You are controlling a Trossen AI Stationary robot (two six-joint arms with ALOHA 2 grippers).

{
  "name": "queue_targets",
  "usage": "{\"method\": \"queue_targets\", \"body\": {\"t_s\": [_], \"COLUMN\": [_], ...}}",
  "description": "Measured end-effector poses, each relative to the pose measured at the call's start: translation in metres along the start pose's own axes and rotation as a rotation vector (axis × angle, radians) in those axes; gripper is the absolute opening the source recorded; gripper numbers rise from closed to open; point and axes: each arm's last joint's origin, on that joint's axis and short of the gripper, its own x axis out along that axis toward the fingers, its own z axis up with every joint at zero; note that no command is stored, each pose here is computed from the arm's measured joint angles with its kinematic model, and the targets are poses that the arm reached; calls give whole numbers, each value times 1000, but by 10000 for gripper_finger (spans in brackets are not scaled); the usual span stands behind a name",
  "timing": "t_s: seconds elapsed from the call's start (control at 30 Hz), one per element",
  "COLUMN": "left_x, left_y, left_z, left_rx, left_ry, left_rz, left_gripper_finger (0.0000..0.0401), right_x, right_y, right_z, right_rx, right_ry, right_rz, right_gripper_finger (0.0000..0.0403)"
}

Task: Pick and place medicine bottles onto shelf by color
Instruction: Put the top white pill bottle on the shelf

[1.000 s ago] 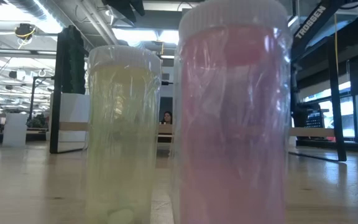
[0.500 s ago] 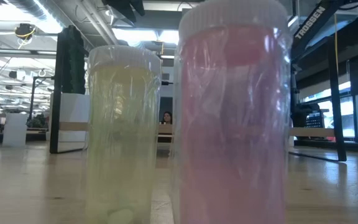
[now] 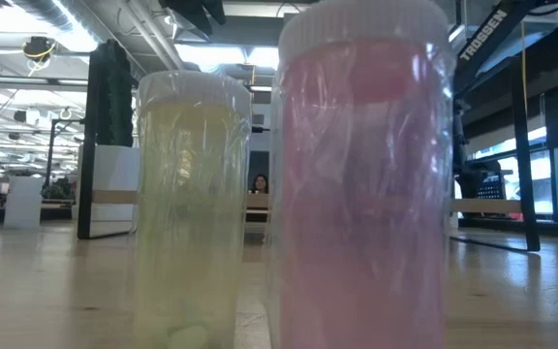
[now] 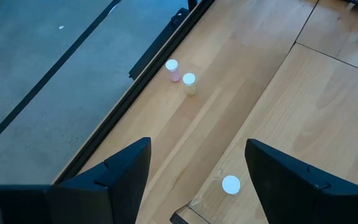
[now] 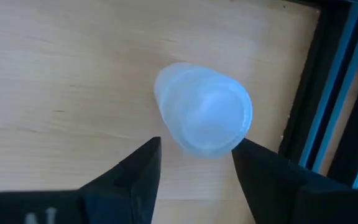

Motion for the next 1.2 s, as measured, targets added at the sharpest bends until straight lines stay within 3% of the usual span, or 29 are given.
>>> {"method": "queue_targets", "body": {"t_s": [0.6, 1.2], "left_x": [0, 0], "left_y": [0, 0], "left_z": [0, 0], "left_rx": [-4, -21], "left_ry": [0, 0], "left_rz": [0, 0], "left_gripper_finger": [255, 255], "right_x": [-21, -21], "right_y": [1, -4], "right_z": [18, 21], "right_rx": [-11, -14], "right_ry": [-79, -82], "right_rz": [23, 30], "right_gripper_finger": [201, 201]}}
